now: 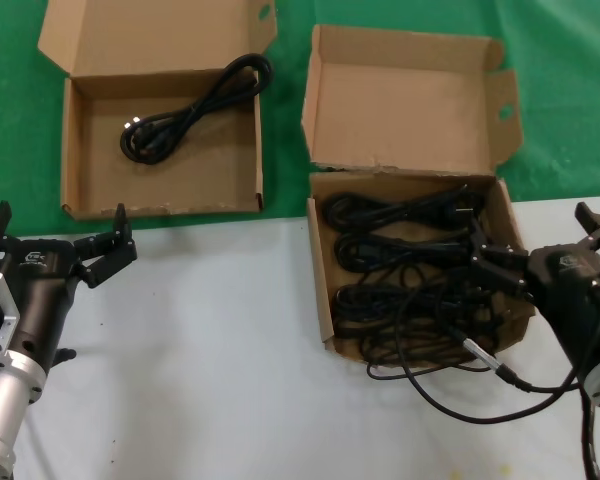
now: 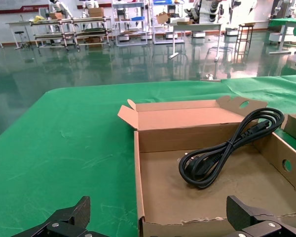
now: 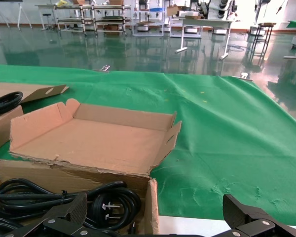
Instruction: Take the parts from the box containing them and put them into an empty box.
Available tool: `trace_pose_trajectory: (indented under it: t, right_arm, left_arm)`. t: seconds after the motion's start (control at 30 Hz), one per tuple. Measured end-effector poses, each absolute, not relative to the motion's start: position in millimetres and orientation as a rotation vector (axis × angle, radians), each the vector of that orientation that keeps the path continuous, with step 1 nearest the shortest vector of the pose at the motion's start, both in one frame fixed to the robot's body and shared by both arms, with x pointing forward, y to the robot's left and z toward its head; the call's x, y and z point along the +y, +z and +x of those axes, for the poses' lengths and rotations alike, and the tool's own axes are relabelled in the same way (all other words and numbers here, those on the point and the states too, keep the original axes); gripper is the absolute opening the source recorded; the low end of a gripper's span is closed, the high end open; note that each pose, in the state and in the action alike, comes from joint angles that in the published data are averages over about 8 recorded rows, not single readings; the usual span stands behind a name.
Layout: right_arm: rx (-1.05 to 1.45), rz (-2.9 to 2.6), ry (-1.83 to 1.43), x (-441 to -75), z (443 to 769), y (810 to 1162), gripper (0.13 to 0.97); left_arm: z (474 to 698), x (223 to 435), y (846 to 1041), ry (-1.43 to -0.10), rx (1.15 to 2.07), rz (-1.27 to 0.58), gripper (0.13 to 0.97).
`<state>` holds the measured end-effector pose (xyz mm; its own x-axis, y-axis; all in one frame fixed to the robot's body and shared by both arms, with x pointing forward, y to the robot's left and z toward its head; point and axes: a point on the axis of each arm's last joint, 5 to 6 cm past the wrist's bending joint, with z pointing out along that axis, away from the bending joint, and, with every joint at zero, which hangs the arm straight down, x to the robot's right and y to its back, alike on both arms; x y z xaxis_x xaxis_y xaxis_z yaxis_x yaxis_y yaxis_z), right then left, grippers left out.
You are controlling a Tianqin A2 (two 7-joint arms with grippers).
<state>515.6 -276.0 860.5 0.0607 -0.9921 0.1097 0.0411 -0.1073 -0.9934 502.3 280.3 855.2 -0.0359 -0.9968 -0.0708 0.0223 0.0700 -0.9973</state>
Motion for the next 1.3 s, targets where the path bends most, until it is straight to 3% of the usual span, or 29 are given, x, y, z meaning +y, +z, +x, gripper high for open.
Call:
trace_pose_trajectory:
  t: [1.3]
  right_arm:
    - [1.081, -1.289, -1.259, -276.0, 515.6, 860.5, 0.966]
  left_arm:
    - [502.3, 280.3, 855.2, -1.194, 1.253, -1.124, 0.966]
